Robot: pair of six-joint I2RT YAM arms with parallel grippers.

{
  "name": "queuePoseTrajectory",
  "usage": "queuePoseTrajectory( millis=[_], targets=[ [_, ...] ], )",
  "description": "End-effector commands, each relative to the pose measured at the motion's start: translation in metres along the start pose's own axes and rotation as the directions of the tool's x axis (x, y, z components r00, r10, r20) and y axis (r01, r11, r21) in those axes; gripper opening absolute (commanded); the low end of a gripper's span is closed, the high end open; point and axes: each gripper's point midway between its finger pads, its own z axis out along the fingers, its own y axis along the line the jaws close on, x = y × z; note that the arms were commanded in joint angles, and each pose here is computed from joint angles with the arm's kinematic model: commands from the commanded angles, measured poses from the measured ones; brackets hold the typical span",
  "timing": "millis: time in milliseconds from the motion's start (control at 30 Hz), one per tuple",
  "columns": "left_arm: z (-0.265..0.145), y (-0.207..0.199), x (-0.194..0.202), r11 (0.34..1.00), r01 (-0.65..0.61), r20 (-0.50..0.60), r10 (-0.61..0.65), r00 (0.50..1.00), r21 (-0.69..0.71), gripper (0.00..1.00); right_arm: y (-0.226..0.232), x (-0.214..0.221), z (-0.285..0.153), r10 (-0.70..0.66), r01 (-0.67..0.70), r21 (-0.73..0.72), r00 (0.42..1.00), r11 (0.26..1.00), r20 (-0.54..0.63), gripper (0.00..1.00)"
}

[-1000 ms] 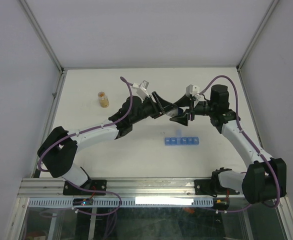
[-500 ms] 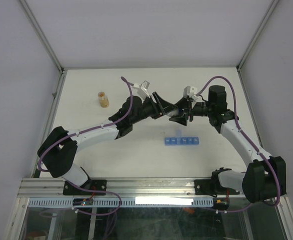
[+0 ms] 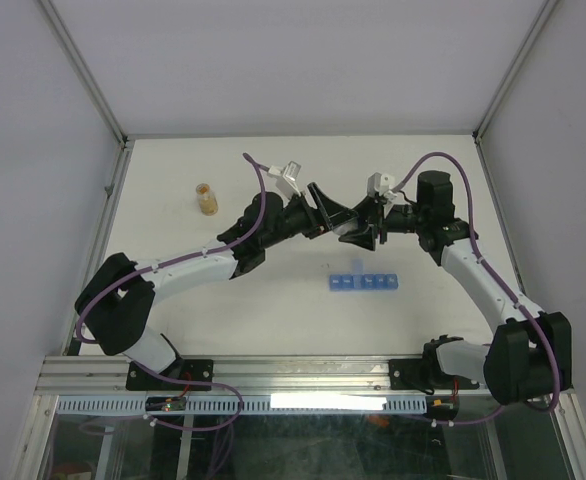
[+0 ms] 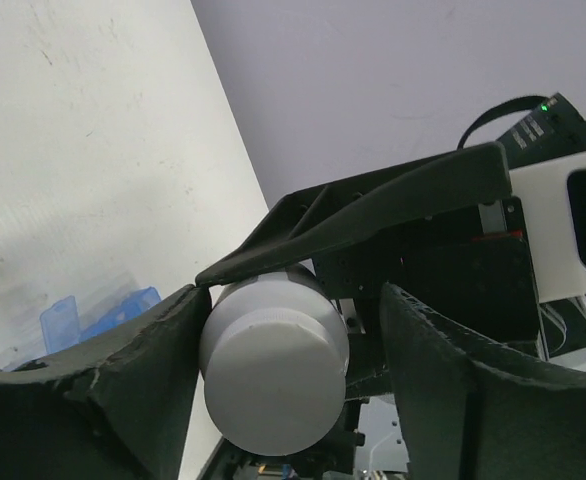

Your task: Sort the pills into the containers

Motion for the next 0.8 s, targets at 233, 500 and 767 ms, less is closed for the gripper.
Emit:
queuePoseTrajectory(
  millis=[233,500,767],
  targets=[
    [-0.037,-0.07,-0.034,0.96,-0.185,0.189,0.146,0.971,0.209,0.99,0.025,-0.016,-0.009,0.052,-0.044,-0.138,0.997,0.989,0.057,0.0],
    [-0.067,-0.085,-0.038,0.881,-0.401,0.287,0.328,0.9,0.251,0.99,0.028,-0.02,-0.02,0.051,-0.038,-0.15,0.995,0.988,0.083,0.0],
    [-0.112,-0.096,-0.028,0.701,-0.583,0.362,0.462,0.81,0.411,0.99,0.034,-0.023,-0.027,0.044,-0.025,-0.171,0.993,0.985,0.107,0.0]
  ],
)
